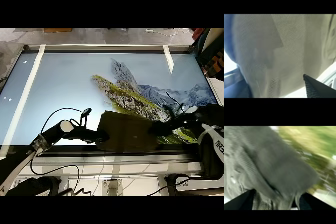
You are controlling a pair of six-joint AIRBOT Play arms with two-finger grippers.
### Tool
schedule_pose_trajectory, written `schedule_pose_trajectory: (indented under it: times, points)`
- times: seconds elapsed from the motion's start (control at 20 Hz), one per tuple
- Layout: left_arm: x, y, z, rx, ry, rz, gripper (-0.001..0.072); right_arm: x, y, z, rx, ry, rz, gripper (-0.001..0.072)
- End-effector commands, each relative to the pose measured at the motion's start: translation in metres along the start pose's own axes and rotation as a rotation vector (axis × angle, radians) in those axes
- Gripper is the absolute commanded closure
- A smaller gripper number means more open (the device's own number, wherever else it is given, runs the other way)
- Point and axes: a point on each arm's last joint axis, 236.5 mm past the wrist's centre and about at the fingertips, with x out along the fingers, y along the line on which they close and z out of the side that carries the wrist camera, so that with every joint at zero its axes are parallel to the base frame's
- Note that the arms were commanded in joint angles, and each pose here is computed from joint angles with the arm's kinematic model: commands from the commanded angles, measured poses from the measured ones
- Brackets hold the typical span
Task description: Fold the clothes and pants, and hang the long-sleeved shirts on hangers.
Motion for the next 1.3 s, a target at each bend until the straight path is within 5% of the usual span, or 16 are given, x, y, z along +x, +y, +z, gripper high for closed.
schedule_pose_trajectory:
  times: [0.0, 0.2, 0.4, 0.75, 0.95, 1.25]
  points:
    - [0.0, 0.003, 0.016, 0.001, -0.066, 0.014, 0.0009, 0.028, 0.058, 0.01, -0.229, -0.025, 0.135, 0.0215]
    - [-0.003, 0.008, 0.035, 0.095, -0.147, 0.04, 0.0008, 0.026, 0.117, 0.04, -0.429, -0.09, 0.19, 0.0673]
    - [-0.011, 0.019, 0.045, 0.255, -0.156, 0.111, 0.0009, -0.027, 0.157, 0.096, -0.505, -0.226, 0.121, 0.0673]
    - [-0.147, -0.004, 0.125, 0.502, -0.461, 0.271, 0.0009, -0.236, 0.127, 0.145, -0.304, -0.669, -0.314, 0.0673]
    - [-0.241, -0.033, 0.131, 0.544, -0.715, 0.291, 0.0009, -0.373, 0.073, 0.083, 0.009, -0.937, -0.556, 0.0674]
    - [-0.315, -0.067, 0.104, 0.612, -0.927, 0.302, 0.0009, -0.485, -0.01, -0.097, 0.777, -1.261, -0.762, 0.0673]
